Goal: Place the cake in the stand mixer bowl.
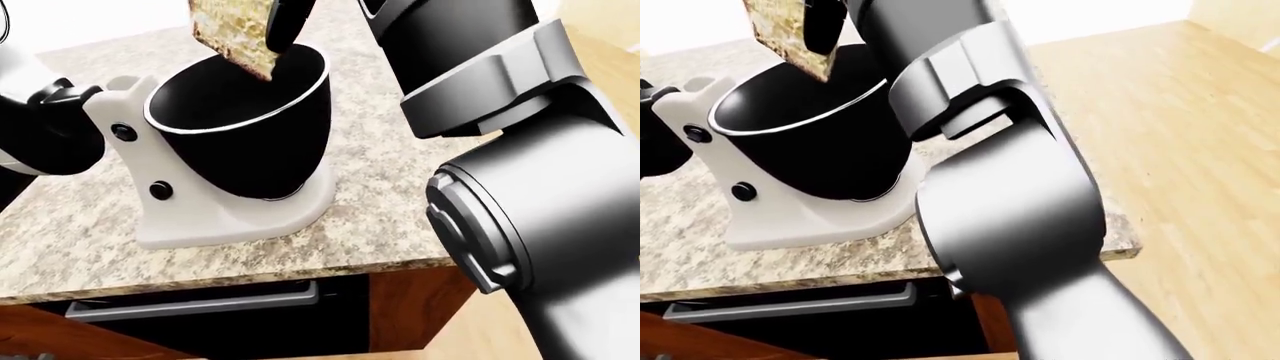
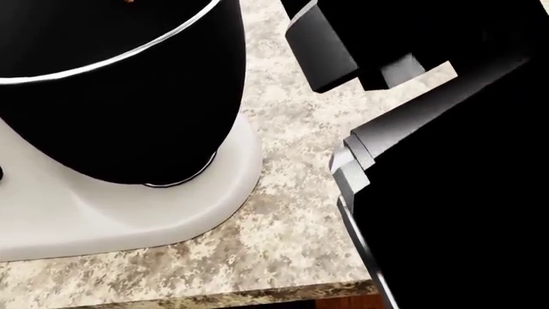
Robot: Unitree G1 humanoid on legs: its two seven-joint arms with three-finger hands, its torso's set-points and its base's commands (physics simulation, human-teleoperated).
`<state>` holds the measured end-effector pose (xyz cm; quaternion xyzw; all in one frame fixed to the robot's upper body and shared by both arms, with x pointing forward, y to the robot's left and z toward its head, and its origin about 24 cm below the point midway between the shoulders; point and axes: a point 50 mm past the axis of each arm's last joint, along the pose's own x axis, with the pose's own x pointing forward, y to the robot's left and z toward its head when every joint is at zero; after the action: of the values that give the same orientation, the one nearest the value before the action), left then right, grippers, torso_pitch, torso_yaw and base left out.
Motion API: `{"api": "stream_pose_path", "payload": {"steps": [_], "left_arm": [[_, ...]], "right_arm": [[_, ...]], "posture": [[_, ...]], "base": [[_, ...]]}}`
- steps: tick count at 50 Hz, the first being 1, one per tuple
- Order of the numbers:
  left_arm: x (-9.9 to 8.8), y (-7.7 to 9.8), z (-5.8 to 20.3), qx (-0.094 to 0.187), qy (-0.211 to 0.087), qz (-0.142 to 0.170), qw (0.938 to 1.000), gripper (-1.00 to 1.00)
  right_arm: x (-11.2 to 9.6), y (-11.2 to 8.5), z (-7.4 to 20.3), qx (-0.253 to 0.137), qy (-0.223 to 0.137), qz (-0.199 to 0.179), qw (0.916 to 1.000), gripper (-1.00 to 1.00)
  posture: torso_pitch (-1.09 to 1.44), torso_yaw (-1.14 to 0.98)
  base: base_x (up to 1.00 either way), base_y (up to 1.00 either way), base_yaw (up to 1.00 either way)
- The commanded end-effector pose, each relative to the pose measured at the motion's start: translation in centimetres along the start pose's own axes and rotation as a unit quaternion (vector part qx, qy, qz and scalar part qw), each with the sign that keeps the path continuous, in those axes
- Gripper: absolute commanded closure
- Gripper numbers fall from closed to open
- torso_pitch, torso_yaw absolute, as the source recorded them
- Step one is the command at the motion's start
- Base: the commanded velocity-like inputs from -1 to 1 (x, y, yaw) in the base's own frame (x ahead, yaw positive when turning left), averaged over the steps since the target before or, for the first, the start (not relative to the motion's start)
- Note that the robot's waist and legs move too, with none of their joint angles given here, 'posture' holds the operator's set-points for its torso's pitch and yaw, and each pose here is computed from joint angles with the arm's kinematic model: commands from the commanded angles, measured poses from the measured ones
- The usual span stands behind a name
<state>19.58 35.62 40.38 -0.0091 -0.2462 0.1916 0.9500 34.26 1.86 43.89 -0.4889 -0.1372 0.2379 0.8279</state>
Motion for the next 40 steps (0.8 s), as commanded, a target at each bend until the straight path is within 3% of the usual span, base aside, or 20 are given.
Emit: {"api": "stream_pose_path", "payload": {"steps": [1, 3, 4, 5, 17, 21, 25, 27, 31, 33, 35, 38, 39, 40], "left_arm": [[0.1, 0.3, -0.3, 0.004, 0.015, 0.003, 0.9999, -1.0], [0.2, 0.1, -0.5, 0.005, 0.017, 0.001, 0.9998, -1.0], [0.2, 0.0, -0.6, 0.004, 0.018, 0.001, 0.9998, -1.0], [0.3, 0.0, -0.6, 0.005, 0.018, 0.001, 0.9998, -1.0], [0.2, 0.2, -0.6, 0.005, 0.021, 0.006, 0.9998, -1.0], [0.2, 0.2, -0.6, 0.006, 0.021, 0.007, 0.9997, -1.0], [0.3, -0.1, -0.6, 0.011, 0.019, 0.002, 0.9998, -1.0], [0.3, -0.1, -0.5, 0.014, 0.019, 0.002, 0.9997, -1.0], [0.3, -0.5, -0.8, 0.019, 0.02, 0.0, 0.9996, -1.0], [0.3, -0.8, -1.0, 0.026, 0.02, -0.003, 0.9994, -1.0], [0.2, -0.9, -0.9, 0.022, 0.017, -0.006, 0.9996, -1.0], [0.2, -1.2, -0.4, 0.017, 0.009, -0.013, 0.9997, -1.0], [0.3, -1.3, -0.3, 0.018, 0.008, -0.011, 0.9997, -1.0], [0.3, -1.4, -0.1, 0.019, 0.003, -0.015, 0.9997, -1.0]], "right_arm": [[-0.9, -1.3, 1.3, -0.011, -0.025, -0.032, 0.9991, 0.9], [-0.8, -1.3, 1.1, -0.008, -0.025, -0.035, 0.9991, 0.93], [-0.7, -1.2, 1.0, -0.008, -0.023, -0.032, 0.9992, -0.65], [-0.7, -1.2, 1.0, -0.007, -0.022, -0.034, 0.9991, -1.0], [-0.9, -2.1, -0.2, 0.006, -0.015, -0.047, 0.9988, -1.0], [-1.7, -3.9, -0.9, 0.046, -0.021, -0.088, 0.9949, -1.0], [-2.8, -5.8, -3.4, 0.084, -0.019, -0.125, 0.9883, -1.0], [-3.8, -7.1, -5.4, 0.113, -0.022, -0.16, 0.9803, -1.0], [-5.3, -7.5, -9.9, 0.156, -0.013, -0.198, 0.9677, -1.0], [-6.5, -8.1, -12.1, 0.18, -0.01, -0.24, 0.9541, -1.0], [-7.5, -8.8, -12.7, 0.21, -0.02, -0.265, 0.941, -1.0], [-9.0, -9.9, -13.0, 0.199, -0.03, -0.303, 0.9315, -1.0], [-9.6, -10.5, -12.9, 0.225, -0.036, -0.315, 0.9214, -1.0], [-10.0, -10.6, -13.0, 0.217, -0.04, -0.329, 0.9182, -1.0]], "posture": [[0.0, 0.0], [0.0, 0.0], [0.0, 0.0], [0.0, 0.0], [0.0, 0.0], [0.0, 0.0], [0.0, 0.0], [0.0, 0.0], [0.0, 0.0], [0.0, 0.0], [0.0, 0.0], [0.0, 0.0], [0.0, 0.0], [0.0, 0.0]], "base": [[0.0, 0.0, 0.0], [0.0, 0.0, 0.0], [0.0, 0.0, 0.0], [0.0, 0.0, 0.0], [0.0, 0.0, 0.0], [0.0, 0.0, 0.0], [0.0, 0.0, 0.0], [0.0, 0.0, 0.0], [0.0, 0.0, 0.0], [0.0, 0.0, 0.0], [0.0, 0.0, 0.0], [0.0, 0.0, 0.0], [0.0, 0.0, 0.0], [0.0, 0.0, 0.0]]}}
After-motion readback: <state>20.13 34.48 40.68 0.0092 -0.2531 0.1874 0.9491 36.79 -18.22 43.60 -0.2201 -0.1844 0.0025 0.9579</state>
